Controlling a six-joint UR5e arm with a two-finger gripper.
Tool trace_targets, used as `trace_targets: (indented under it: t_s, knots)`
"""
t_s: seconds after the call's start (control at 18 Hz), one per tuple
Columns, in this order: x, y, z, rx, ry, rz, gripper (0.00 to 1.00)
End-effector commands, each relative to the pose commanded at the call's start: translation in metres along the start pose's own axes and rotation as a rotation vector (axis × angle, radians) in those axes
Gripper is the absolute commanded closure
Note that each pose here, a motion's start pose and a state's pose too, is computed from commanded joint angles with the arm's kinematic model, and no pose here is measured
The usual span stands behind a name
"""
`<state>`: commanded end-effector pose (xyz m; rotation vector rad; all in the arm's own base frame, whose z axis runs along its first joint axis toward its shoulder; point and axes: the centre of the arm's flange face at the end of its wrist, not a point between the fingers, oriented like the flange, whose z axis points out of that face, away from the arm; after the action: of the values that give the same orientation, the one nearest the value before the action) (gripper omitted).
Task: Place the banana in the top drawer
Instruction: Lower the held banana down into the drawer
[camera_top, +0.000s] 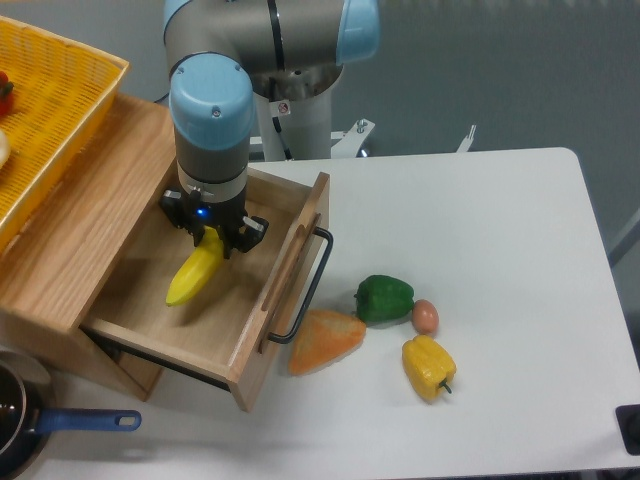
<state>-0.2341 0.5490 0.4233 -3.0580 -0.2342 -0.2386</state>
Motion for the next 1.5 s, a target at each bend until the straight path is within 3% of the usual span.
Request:
trace_targets:
  t_s: [1.22,1.5]
  knots:
    - [0.009,-0.006,0.007,0.002,-0.002,0.021,0.51]
    - [0.009,-0.006,0.005,0.009,-0.007,0.024,0.41]
